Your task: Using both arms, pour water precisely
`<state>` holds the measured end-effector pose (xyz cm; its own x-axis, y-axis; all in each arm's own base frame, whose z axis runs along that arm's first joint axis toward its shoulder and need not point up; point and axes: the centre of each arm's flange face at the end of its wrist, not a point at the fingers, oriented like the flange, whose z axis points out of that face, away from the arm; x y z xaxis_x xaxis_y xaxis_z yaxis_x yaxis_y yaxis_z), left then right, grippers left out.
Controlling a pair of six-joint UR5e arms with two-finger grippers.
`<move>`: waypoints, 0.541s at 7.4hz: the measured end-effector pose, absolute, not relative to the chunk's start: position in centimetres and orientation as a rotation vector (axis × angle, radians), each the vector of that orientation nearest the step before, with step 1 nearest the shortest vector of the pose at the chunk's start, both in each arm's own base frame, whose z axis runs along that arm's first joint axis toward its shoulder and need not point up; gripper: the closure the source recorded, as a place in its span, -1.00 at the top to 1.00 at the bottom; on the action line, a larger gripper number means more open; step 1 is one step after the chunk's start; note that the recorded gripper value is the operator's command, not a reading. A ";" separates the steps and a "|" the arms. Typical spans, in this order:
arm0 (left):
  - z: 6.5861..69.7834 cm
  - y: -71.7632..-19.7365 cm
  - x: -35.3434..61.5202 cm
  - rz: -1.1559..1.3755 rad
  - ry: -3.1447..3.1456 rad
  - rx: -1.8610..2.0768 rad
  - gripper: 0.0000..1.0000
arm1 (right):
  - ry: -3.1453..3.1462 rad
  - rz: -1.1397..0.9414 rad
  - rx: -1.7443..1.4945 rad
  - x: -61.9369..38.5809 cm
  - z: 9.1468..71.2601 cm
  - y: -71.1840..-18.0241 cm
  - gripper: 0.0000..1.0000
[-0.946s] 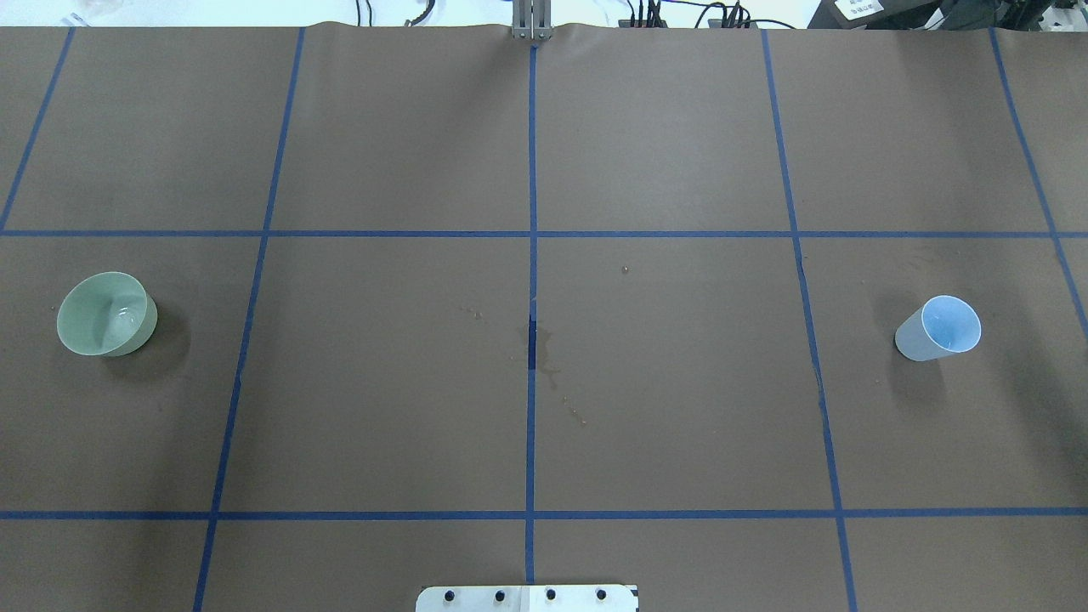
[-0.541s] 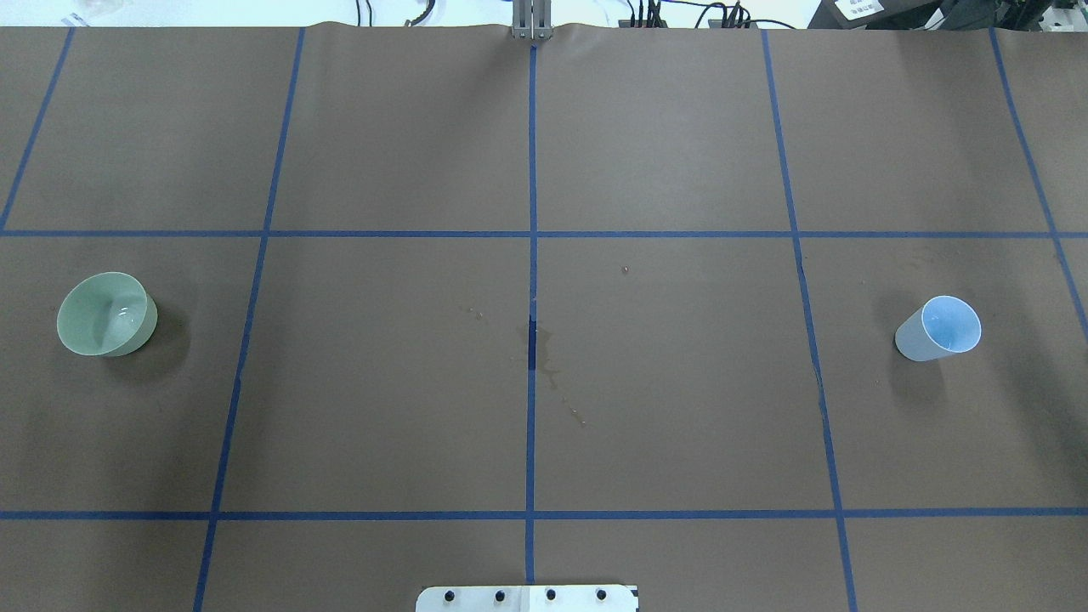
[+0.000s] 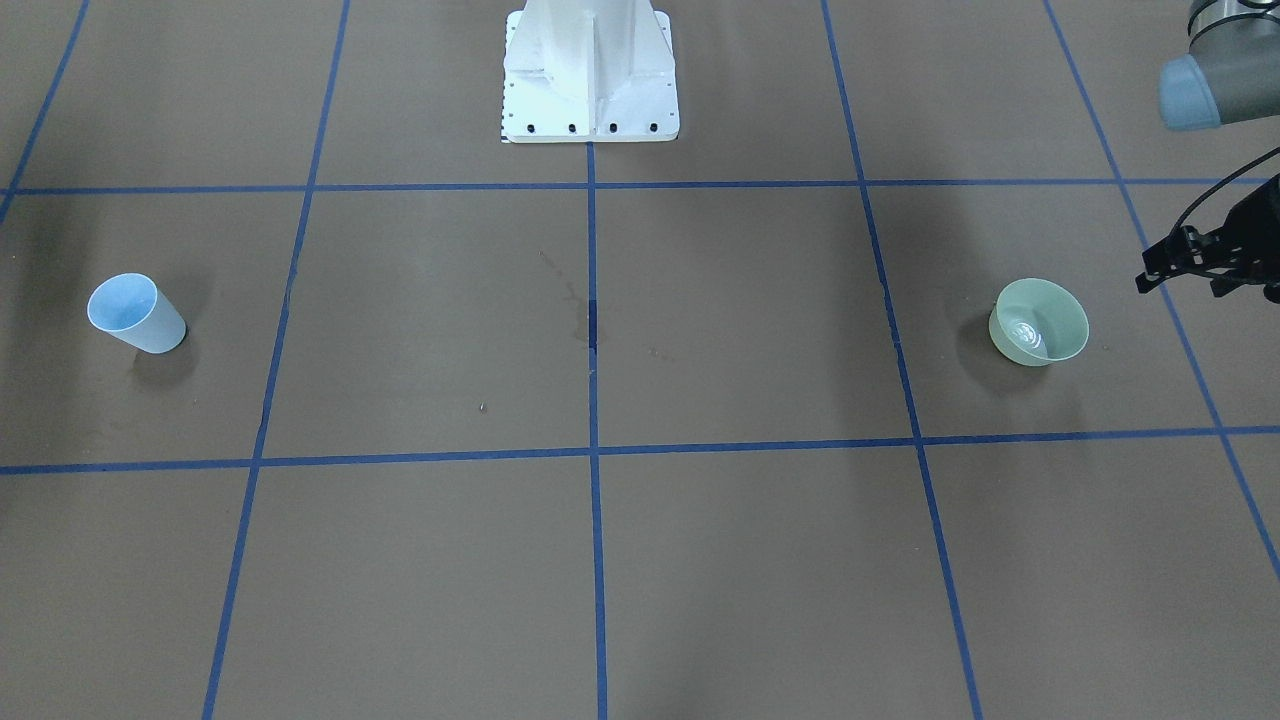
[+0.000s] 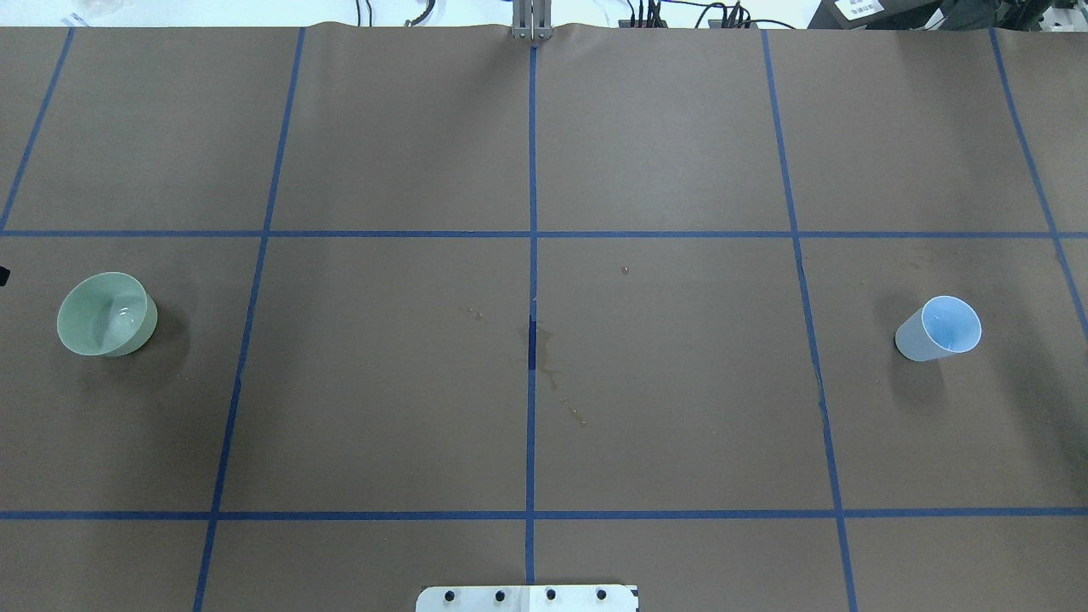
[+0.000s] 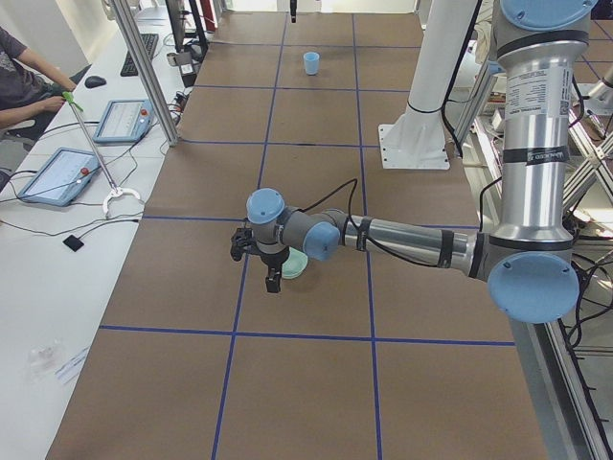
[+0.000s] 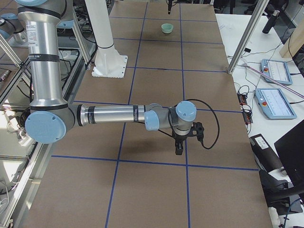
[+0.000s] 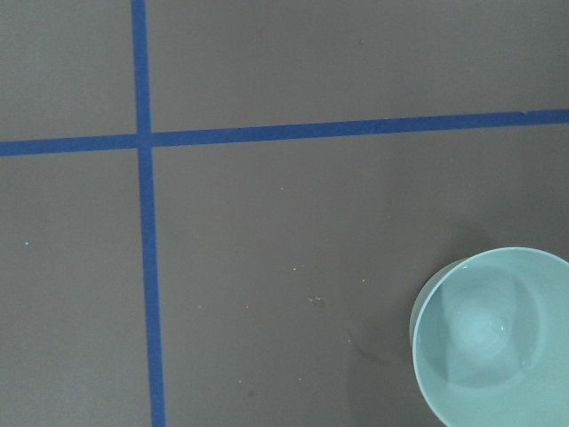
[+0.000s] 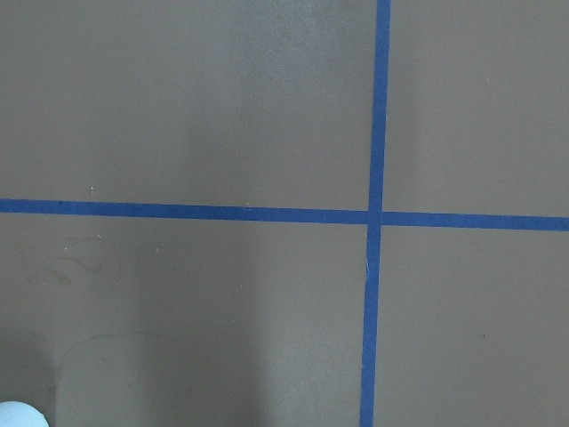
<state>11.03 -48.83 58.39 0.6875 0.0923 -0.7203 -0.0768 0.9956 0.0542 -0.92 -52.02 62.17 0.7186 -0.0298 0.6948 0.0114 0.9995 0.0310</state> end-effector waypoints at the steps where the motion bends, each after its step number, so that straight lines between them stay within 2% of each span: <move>1: 58.6 -49.4 12.3 0.110 0.806 0.008 0.99 | -0.769 -0.023 0.026 -0.9 62.1 -52.0 1.00; 4: 59.2 -49.3 15.2 0.157 0.805 -0.020 0.98 | -0.771 -0.028 0.035 -1.0 61.9 -52.1 1.00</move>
